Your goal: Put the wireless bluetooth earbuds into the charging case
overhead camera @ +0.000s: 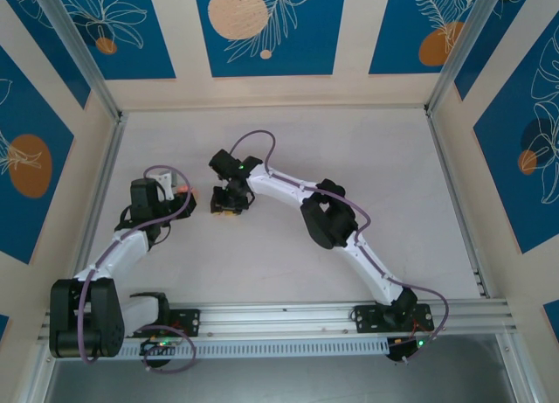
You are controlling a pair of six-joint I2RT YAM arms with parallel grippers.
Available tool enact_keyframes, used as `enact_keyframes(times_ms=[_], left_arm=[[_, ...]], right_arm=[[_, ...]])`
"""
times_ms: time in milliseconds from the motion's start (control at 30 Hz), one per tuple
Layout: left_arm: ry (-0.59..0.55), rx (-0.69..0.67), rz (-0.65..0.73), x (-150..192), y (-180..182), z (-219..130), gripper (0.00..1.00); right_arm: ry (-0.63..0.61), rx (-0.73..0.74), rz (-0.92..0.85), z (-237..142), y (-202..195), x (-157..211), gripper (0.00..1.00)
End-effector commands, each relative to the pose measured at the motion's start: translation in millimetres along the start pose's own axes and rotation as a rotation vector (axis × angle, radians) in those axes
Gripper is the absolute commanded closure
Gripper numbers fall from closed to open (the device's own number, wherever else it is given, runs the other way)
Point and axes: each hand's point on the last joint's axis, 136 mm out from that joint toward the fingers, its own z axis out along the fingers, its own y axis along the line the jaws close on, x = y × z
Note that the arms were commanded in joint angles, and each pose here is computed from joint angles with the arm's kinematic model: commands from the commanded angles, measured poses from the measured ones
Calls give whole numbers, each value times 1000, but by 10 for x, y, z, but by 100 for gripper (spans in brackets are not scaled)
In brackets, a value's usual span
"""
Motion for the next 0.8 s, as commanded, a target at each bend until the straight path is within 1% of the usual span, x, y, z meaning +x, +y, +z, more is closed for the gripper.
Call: enact_keyframes(times_ms=[0,233,467,767], left_arm=[[-40,17,6,-171,-40,-34,82],[-38,15,10,-168,-40,-46,82],[-41,8,13,-165,-27,-49,82],[-41,7,17,-168,-33,-67,82]], right_arm=[[26,31,-5,162,-68,67,64],[36,29,-20,149,-52,95,71],[18,12,-58,2,34,94,75],[5,42,-71,-166,-112,124,77]])
